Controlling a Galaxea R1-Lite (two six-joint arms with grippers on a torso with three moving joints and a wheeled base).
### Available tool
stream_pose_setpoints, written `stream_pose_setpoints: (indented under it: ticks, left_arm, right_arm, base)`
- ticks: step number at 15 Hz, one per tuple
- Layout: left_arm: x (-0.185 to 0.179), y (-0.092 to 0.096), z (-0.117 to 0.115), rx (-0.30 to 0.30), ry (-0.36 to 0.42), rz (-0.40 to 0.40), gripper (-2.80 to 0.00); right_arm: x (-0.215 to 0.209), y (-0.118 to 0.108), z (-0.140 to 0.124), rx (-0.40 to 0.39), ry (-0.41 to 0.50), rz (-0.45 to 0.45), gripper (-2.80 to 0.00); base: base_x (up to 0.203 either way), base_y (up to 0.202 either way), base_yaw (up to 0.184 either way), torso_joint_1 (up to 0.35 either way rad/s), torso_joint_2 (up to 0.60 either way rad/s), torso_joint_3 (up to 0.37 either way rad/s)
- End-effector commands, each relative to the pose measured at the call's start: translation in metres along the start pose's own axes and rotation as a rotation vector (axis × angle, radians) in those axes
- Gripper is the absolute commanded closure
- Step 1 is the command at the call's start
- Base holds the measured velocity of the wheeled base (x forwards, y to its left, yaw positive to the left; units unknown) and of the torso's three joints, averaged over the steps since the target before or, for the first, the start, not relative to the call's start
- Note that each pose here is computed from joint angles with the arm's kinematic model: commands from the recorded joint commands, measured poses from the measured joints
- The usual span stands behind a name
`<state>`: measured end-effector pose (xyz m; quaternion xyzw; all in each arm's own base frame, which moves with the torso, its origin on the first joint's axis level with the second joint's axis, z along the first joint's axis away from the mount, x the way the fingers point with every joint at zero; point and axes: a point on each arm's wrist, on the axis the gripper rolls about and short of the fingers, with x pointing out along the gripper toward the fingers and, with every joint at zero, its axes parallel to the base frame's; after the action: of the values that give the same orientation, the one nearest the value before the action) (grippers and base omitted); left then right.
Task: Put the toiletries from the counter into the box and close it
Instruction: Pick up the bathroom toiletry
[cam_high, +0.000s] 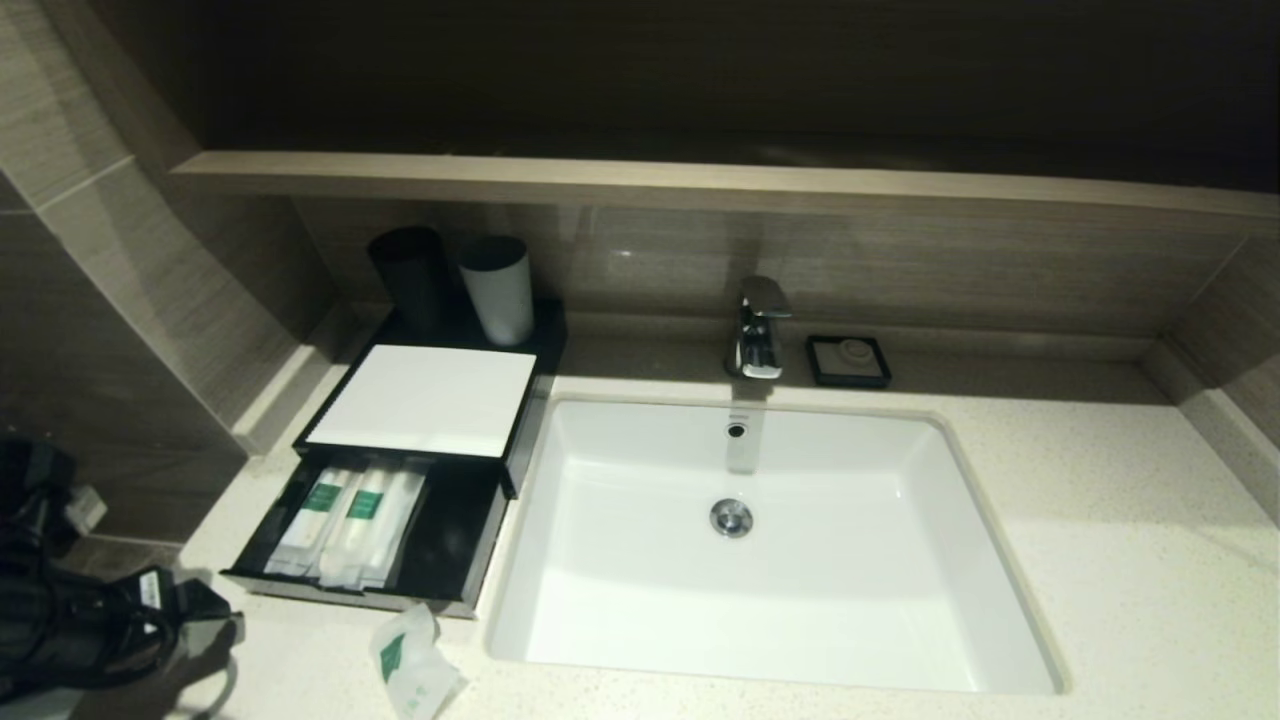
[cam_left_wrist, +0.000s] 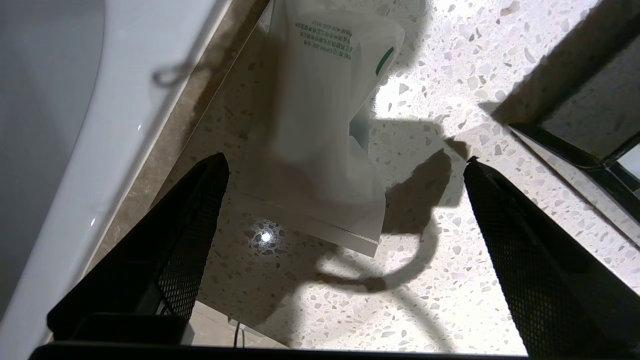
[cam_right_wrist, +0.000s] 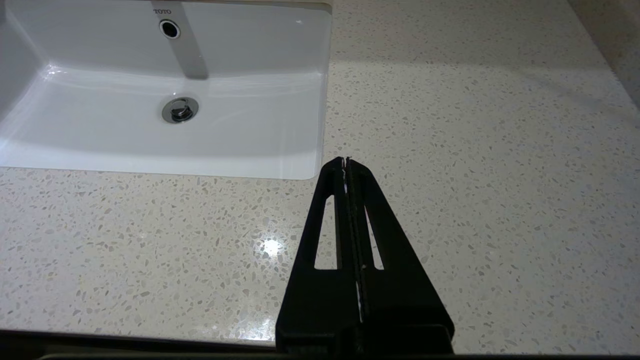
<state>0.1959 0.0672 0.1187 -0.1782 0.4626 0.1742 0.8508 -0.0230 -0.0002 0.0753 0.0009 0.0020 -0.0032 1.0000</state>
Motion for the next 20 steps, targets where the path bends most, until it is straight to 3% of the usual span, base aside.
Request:
stream_pose_setpoints:
  ticks: [1, 20]
  left_arm:
    - [0.0004, 0.0001, 0.0001, -0.002, 0.001, -0.001, -2.8]
    - [0.0055, 0.0064, 0.0059, -0.027, -0.008, 0.01, -2.8]
  right_arm:
    - [0.0, 0.0, 0.0, 0.0, 0.001, 0.0, 0.0]
    - [0.0, 0.0, 0.0, 0.0, 0.001, 0.0, 0.0]
  base:
    - [0.0, 0.0, 0.0, 0.0, 0.0, 0.0]
    - [0.0, 0.0, 0.0, 0.0, 0.0, 0.0]
